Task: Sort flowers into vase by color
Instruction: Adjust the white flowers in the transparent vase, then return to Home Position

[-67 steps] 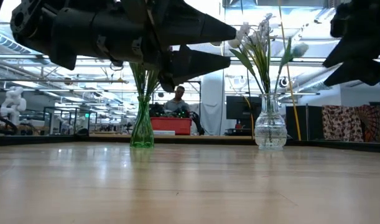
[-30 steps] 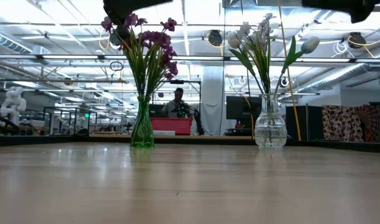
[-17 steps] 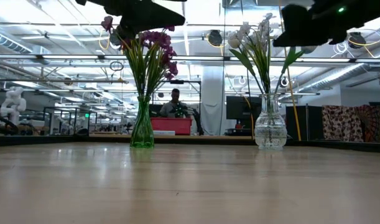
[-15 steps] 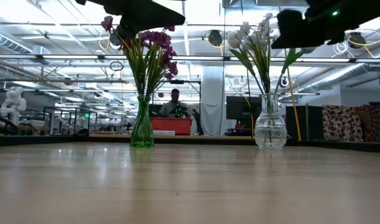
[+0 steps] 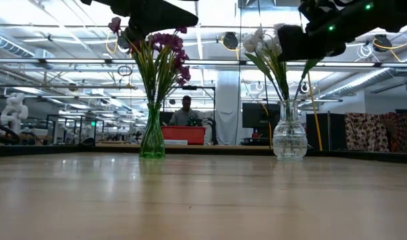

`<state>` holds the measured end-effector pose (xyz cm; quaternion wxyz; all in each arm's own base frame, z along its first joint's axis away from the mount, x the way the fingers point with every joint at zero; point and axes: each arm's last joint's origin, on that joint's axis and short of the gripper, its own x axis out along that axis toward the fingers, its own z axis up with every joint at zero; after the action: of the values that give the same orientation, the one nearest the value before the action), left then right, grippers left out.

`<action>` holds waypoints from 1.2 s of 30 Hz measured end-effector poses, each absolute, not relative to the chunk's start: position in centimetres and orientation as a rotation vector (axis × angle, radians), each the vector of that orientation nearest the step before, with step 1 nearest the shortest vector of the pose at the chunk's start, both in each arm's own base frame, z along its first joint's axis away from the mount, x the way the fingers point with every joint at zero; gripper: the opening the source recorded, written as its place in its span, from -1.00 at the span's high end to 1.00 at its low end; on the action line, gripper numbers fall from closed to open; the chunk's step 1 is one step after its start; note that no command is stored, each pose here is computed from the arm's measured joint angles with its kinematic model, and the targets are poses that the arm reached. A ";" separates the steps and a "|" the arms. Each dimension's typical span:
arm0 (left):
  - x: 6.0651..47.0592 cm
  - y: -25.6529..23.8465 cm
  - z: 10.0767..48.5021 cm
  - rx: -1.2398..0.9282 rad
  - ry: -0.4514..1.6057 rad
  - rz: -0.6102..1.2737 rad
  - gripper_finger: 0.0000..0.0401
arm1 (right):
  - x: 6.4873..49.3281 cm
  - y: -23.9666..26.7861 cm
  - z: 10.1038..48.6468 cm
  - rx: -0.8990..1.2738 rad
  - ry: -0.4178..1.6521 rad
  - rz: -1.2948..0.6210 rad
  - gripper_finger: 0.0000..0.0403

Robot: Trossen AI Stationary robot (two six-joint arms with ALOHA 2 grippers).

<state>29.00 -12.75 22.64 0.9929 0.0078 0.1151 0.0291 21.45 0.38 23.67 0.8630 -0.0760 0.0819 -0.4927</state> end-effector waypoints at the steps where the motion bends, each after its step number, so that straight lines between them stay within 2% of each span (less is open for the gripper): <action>1: 29.0 -12.7 22.6 0.017 0.234 0.058 -0.31 | 21.5 0.3 23.8 -0.162 0.165 -1.036 0.63; 6: 28.9 -12.7 22.3 0.029 0.257 0.056 -0.31 | 21.5 0.3 24.3 -0.181 0.146 -1.041 0.96; 13: 28.9 -12.7 22.2 0.035 0.269 0.057 -0.31 | 21.2 0.4 24.7 -0.196 0.148 -1.130 0.99; 25: 28.9 -12.7 22.1 0.039 0.277 0.058 -0.31 | 20.5 1.6 25.2 -0.198 0.136 -1.134 0.98; 36: 28.9 -12.7 22.1 0.024 0.277 0.058 -0.31 | 20.4 2.4 24.7 -0.164 0.129 -1.073 0.73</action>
<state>28.87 -12.71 22.14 0.9899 0.0121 0.1381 0.0287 20.41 2.42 24.70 0.8544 -0.0780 0.0614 -0.5100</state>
